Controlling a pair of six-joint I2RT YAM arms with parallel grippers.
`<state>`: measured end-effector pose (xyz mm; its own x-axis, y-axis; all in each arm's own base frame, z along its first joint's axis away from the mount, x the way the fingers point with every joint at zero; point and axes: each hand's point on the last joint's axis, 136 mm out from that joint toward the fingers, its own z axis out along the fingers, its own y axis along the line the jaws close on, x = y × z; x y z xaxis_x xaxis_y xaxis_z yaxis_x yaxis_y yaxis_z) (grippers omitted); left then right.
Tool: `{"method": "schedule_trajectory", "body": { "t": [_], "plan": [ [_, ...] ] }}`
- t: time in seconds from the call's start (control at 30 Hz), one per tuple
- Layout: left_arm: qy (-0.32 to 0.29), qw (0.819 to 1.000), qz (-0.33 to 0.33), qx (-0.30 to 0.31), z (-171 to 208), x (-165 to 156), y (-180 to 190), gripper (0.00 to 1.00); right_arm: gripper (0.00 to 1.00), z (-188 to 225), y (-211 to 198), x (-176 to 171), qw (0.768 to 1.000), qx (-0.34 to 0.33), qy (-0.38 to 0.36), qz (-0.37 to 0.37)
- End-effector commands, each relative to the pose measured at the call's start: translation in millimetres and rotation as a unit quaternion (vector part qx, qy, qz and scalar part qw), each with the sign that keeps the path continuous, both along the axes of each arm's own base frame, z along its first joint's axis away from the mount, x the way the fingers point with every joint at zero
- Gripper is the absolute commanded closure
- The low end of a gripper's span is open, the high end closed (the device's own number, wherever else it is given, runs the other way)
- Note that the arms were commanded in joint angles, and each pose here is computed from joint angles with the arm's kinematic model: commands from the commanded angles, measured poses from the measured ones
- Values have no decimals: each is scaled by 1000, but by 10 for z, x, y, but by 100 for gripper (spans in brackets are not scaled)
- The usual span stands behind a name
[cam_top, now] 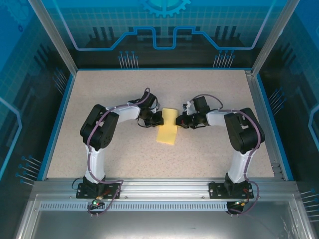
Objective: Fold a paper plane with a square sheet of paper (pick it up from the middle)
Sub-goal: Fold the square sheet of paper in half at the center of the table.
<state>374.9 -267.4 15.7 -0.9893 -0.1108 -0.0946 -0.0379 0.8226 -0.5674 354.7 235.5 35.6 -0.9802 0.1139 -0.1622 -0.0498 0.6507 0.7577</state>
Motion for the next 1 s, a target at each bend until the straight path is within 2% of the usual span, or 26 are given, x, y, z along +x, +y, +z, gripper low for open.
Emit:
{"method": "schedule_trajectory", "body": {
  "t": [0.0,0.37,0.67,0.83,0.97],
  "plan": [
    [40,999,-9,27,-238,-197,65,100,99,11,17,-66,1000,2,0,14],
    [39,999,-10,29,-235,-207,76,100,100,-433,-92,-216,998,-37,43,7],
    [40,999,-12,31,-244,-214,82,100,99,57,-45,26,1000,-16,-5,12],
    [40,999,-12,30,-250,-211,81,100,99,8,-27,138,1000,-2,0,9],
    [39,999,-12,31,-241,-212,81,100,99,-161,-93,163,1000,-22,13,-3]
  ]
}}
